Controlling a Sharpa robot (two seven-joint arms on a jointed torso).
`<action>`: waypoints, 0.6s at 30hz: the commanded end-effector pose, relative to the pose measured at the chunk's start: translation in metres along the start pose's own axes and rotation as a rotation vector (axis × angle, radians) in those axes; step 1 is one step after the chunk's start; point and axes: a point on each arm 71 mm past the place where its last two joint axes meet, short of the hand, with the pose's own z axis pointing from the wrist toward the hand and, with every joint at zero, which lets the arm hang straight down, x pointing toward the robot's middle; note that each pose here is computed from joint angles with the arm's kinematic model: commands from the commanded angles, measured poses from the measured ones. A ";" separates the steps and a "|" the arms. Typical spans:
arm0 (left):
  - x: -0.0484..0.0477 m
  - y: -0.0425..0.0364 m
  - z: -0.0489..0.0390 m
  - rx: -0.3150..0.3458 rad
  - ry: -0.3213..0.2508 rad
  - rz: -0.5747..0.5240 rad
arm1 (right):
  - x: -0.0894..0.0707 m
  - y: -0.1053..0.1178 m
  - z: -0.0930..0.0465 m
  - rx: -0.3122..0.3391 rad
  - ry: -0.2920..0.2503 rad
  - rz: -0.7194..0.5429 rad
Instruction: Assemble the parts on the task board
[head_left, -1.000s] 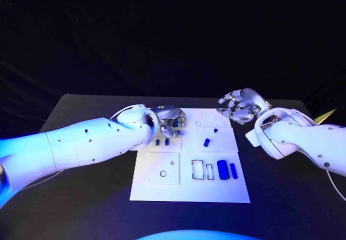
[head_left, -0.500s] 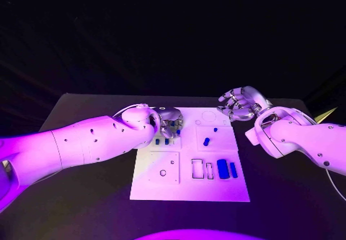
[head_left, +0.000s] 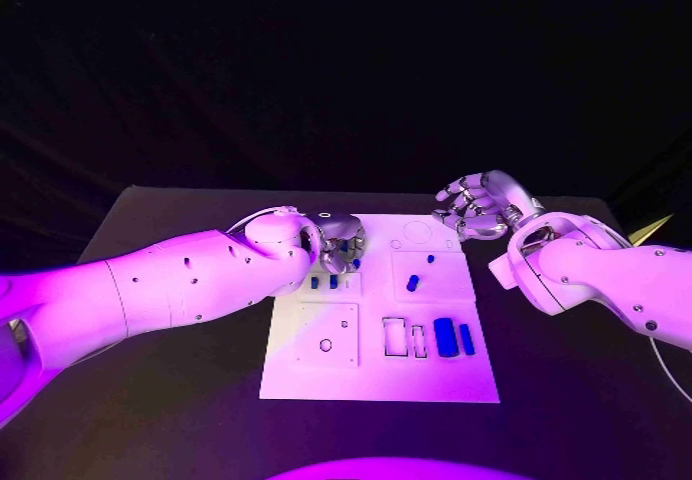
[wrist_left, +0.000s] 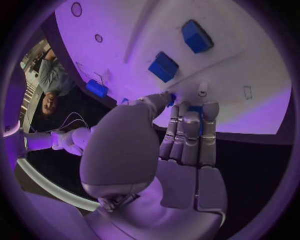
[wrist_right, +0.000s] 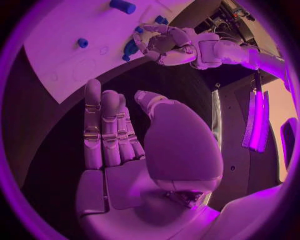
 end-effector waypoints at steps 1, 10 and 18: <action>-0.0004 -0.0020 0.0012 0.005 -0.004 0.000 | 0.001 0.002 0.000 -0.017 -0.002 0.001; 0.0000 -0.0035 0.0042 0.011 0.002 -0.010 | 0.001 0.002 0.000 -0.016 0.002 0.002; 0.0007 -0.0066 0.0054 0.021 0.010 -0.019 | 0.001 0.002 0.000 -0.014 0.004 0.002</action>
